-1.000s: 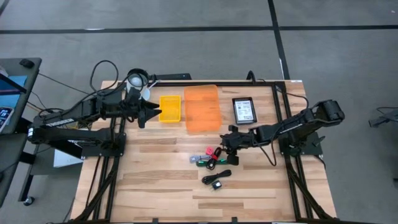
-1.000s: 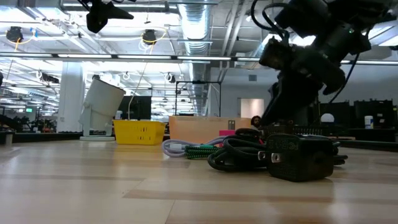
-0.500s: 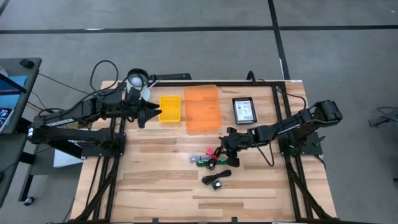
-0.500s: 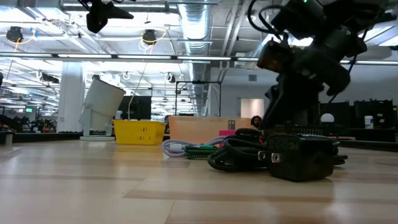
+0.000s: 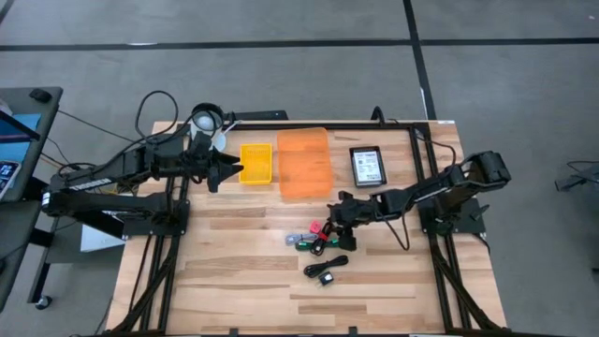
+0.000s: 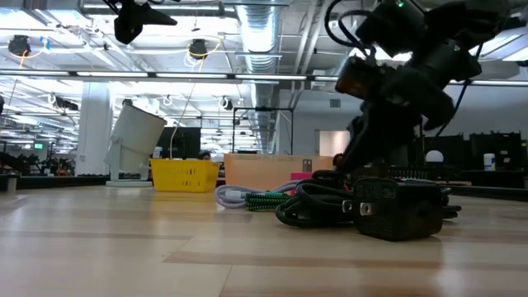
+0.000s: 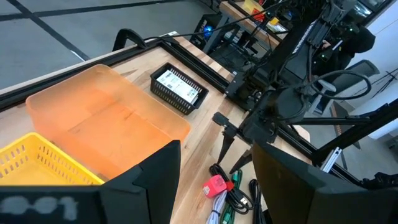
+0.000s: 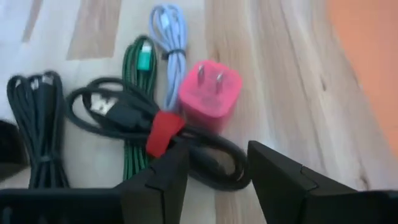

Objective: Pick and place items into bin
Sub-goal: Put the top black USB cable into the orange bin, then put the black USB cable into the orange bin

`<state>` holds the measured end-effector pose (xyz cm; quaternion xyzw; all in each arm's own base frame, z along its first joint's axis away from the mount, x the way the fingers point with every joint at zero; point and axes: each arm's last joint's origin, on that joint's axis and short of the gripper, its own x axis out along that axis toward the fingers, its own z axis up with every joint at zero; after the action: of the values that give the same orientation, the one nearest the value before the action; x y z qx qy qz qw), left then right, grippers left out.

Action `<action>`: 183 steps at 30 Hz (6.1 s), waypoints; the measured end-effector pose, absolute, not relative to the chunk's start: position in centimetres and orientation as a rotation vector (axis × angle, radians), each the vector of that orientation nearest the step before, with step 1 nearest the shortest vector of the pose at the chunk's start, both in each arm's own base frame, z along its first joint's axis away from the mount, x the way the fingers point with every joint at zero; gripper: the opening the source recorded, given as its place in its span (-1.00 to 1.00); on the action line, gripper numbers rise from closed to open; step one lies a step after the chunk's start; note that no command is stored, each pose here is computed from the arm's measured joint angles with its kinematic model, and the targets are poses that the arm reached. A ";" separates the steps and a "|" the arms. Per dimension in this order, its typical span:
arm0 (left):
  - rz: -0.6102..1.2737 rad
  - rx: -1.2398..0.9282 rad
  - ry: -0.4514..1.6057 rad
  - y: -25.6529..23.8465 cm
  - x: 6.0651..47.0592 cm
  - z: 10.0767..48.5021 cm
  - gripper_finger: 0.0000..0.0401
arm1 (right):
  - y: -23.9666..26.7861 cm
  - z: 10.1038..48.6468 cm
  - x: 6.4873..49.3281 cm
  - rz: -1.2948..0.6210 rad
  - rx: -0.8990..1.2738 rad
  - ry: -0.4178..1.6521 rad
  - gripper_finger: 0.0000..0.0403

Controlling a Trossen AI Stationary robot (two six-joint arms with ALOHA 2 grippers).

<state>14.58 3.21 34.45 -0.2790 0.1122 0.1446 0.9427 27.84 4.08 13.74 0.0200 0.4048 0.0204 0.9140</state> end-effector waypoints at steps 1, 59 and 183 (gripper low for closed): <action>0.295 -0.570 0.229 3.2 14.6 34.5 -0.06 | 4.0 13.6 27.9 0.038 0.042 0.836 -0.17; 0.296 -0.569 0.229 3.2 14.6 34.5 -0.06 | -5.4 26.6 27.1 -0.180 -0.019 0.527 -0.87; 0.368 -0.579 0.395 3.1 13.9 32.9 -0.06 | 14.0 16.7 31.7 0.292 -0.082 1.353 -0.33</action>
<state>13.93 3.15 32.88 -0.2819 0.1926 0.1794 0.9226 31.67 13.97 16.69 -0.0377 0.6236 0.1344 0.7692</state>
